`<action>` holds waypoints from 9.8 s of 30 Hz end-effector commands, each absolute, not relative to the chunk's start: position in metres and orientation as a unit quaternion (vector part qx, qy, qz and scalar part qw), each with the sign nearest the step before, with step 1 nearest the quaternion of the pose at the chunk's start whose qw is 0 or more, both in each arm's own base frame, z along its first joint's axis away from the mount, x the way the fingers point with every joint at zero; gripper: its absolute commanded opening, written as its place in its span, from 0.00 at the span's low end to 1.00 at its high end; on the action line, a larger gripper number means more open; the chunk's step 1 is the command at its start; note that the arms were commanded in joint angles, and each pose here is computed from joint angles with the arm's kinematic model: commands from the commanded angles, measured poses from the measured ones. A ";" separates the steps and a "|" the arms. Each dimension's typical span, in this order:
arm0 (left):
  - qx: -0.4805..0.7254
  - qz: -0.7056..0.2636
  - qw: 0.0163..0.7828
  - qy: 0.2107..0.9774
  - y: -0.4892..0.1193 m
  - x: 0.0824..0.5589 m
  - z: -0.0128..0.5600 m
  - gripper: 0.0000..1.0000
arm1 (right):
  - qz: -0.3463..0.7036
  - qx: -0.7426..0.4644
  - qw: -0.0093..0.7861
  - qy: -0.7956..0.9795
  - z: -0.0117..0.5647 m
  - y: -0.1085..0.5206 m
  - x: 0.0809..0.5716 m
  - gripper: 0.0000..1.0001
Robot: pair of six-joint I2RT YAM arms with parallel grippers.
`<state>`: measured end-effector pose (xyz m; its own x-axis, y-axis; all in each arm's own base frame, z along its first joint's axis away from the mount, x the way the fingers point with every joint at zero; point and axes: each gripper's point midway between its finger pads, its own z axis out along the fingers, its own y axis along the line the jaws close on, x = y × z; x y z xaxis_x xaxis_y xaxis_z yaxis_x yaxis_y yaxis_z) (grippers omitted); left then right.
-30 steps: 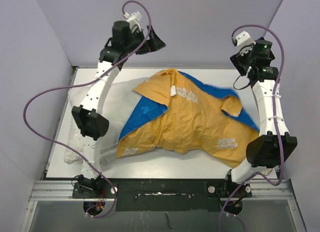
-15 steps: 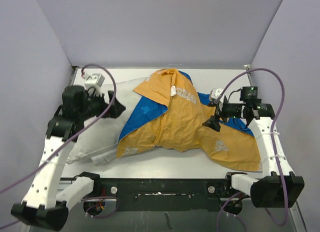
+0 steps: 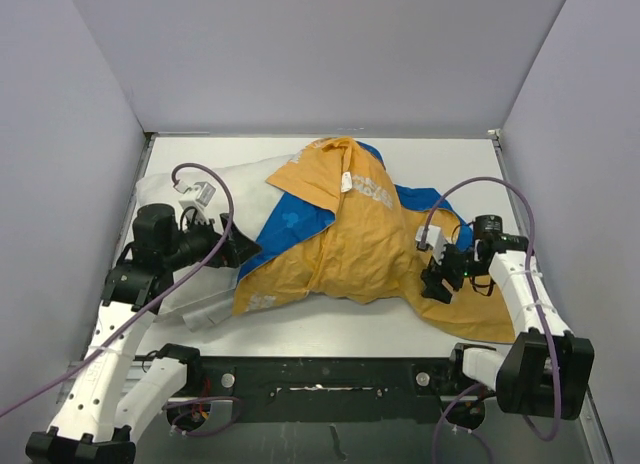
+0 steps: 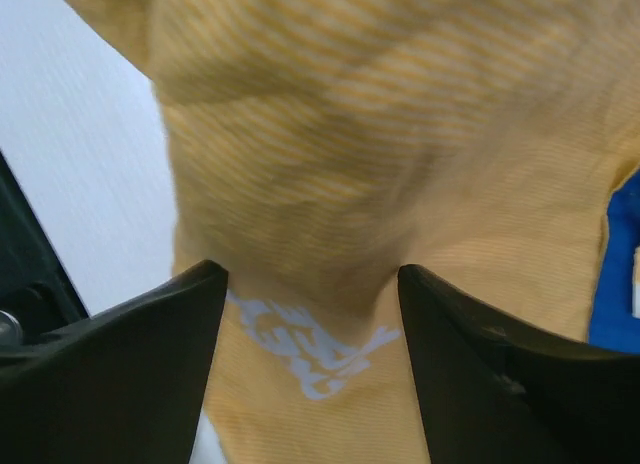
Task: Put the pillow into the pillowcase
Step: Flatten out the pillowcase at the center of the board, then adjust the pillow at the center of the board, then pick up the pillowcase from the center of the board, then pick up the pillow at the center of the board, then stuff the pillow into the pillowcase.
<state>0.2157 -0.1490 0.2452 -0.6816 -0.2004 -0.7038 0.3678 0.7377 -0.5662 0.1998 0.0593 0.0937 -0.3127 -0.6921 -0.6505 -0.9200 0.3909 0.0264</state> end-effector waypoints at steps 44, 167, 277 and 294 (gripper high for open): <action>0.656 -0.097 0.486 0.570 -0.341 0.217 0.230 0.94 | 0.249 -0.439 0.298 0.810 0.122 0.077 0.270 0.61; 0.553 -0.393 0.438 0.590 -0.269 0.125 0.293 0.92 | 0.391 -0.313 0.335 0.798 0.148 0.153 0.396 0.00; 0.496 -0.263 0.570 0.600 -0.352 0.208 0.319 0.96 | 0.241 -0.224 0.440 0.835 0.186 0.029 0.328 0.75; 0.762 -0.049 0.528 0.372 -0.474 0.227 0.203 0.98 | 0.530 -0.318 0.322 0.717 0.181 0.147 0.283 0.20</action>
